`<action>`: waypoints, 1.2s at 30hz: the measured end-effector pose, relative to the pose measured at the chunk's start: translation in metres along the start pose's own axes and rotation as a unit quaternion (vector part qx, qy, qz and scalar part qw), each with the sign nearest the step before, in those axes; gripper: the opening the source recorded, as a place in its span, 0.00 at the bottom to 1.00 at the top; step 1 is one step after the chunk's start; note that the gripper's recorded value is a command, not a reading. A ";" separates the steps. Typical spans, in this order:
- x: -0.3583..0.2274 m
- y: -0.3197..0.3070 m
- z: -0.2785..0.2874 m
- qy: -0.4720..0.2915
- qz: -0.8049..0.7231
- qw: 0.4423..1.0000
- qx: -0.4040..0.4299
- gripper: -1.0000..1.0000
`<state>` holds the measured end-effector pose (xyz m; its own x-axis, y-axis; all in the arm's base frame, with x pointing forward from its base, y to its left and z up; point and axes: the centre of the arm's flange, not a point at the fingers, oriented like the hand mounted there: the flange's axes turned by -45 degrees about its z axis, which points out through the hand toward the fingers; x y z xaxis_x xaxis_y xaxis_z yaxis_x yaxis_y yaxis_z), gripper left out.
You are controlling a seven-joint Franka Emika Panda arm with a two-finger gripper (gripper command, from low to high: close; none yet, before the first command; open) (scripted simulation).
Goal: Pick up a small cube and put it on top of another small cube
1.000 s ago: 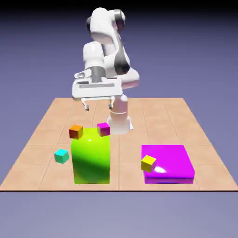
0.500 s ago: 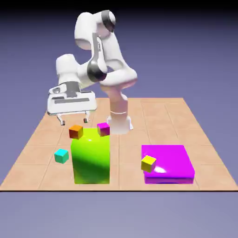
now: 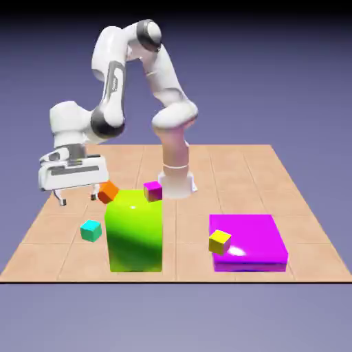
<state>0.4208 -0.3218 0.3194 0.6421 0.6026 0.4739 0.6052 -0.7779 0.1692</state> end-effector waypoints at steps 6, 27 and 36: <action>-0.076 -0.013 0.022 -0.022 -0.082 0.994 0.068 0.50; -0.166 -0.064 0.054 -0.009 -0.180 0.966 0.185 0.00; -0.103 -0.001 -0.003 0.040 -0.036 0.997 0.061 0.00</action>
<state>0.3524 -0.3837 0.2725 0.5587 0.6358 0.5326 0.7036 -0.7033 0.1016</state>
